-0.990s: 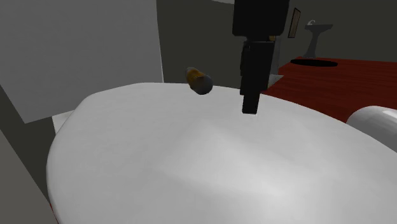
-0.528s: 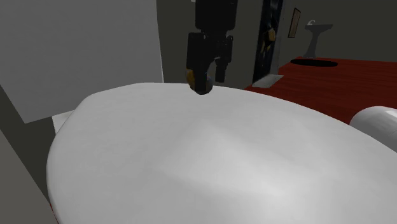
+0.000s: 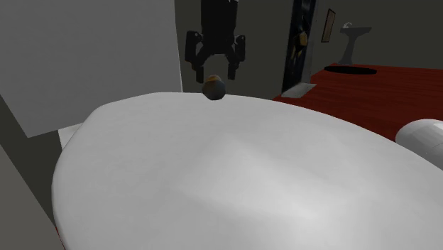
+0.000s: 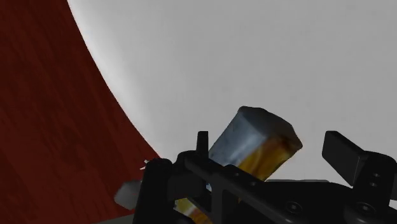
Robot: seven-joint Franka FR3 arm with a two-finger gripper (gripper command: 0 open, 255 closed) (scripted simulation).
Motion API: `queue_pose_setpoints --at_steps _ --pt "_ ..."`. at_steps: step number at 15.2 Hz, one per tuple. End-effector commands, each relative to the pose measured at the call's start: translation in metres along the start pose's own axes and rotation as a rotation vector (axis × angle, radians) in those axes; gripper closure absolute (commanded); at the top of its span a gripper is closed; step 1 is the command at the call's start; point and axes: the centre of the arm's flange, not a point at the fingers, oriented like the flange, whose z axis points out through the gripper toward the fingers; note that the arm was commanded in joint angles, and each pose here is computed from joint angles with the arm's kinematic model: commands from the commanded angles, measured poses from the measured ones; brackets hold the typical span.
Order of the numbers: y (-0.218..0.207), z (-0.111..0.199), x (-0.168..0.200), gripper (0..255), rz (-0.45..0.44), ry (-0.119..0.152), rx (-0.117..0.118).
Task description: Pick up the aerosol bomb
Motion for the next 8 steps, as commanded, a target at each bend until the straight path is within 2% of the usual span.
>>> queue_pose_setpoints --at_steps 1,4,8 --pt "0.014 -0.004 0.02 0 0.103 0.009 0.0" --pt "0.033 -0.008 0.046 0 0.23 0.019 0.001" --pt "0.034 0.013 0.045 0 0.23 0.019 0.001"
